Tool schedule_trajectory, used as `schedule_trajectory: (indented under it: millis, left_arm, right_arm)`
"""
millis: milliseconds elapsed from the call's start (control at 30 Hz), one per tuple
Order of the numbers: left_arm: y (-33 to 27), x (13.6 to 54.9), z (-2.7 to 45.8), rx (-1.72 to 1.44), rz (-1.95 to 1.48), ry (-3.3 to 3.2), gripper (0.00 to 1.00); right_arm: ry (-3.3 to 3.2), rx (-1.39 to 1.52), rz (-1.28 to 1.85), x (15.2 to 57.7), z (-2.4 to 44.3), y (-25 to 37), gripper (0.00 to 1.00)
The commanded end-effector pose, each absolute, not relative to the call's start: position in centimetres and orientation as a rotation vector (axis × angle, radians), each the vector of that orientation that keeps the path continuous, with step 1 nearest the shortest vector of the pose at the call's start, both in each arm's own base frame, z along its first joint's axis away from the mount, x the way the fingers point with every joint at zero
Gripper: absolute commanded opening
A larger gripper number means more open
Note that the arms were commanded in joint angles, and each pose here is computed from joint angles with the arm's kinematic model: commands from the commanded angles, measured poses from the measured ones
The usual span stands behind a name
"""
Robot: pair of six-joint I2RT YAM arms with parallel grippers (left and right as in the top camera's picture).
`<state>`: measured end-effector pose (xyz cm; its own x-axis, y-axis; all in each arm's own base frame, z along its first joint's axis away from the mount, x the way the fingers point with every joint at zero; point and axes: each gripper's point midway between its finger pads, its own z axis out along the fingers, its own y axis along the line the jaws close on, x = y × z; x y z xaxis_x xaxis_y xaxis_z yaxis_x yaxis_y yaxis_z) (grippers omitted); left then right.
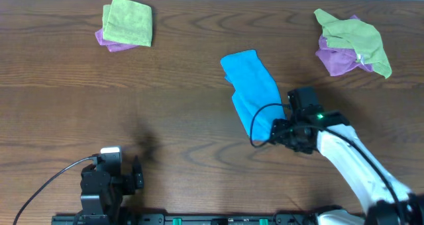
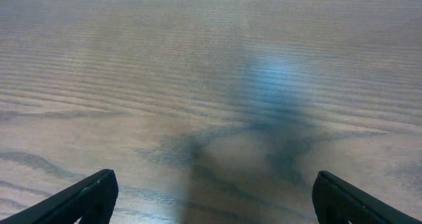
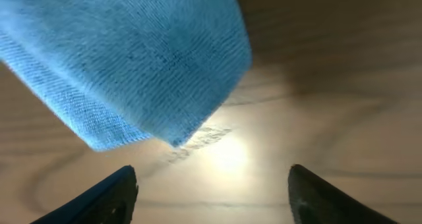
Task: Fold the cloth
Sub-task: 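Lay the blue cloth on the table center and release the right gripper, then regrasp the blue cloth's lower edge with the right gripper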
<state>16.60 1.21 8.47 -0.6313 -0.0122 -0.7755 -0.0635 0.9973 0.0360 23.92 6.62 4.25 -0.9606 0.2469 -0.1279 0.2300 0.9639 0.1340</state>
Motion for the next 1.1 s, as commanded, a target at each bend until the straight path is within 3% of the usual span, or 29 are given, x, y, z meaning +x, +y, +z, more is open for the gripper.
schedule_trajectory:
  millis: [0,133,267,400,633,1067]
  left_arm:
    - [1.4,15.8,6.8,-0.052,0.094,2.315,0.95]
    - [1.4,15.8,6.8,-0.052,0.094,2.315,0.96]
    - [1.4,15.8,6.8,-0.052,0.094,2.315,0.96]
    - [1.4,15.8,6.8,-0.052,0.094,2.315,0.95]
    - [1.4,15.8,6.8,-0.052,0.094,2.315,0.95]
    - [1.4,15.8,6.8,-0.052,0.094,2.315,0.95]
  right_arm:
    - [2.868,0.133,-0.057,25.4,7.2,3.9,0.7]
    - [2.811,0.042,-0.162,26.0,8.6,2.7,0.64]
    - [2.821,0.066,-0.253,26.2,7.9,1.6,0.65]
    - [2.894,0.221,-0.043,25.5,6.5,4.0,0.71]
    - [2.84,0.633,0.283,26.2,4.3,7.3,0.66]
    - [2.735,0.829,0.527,26.5,1.9,9.4,0.56]
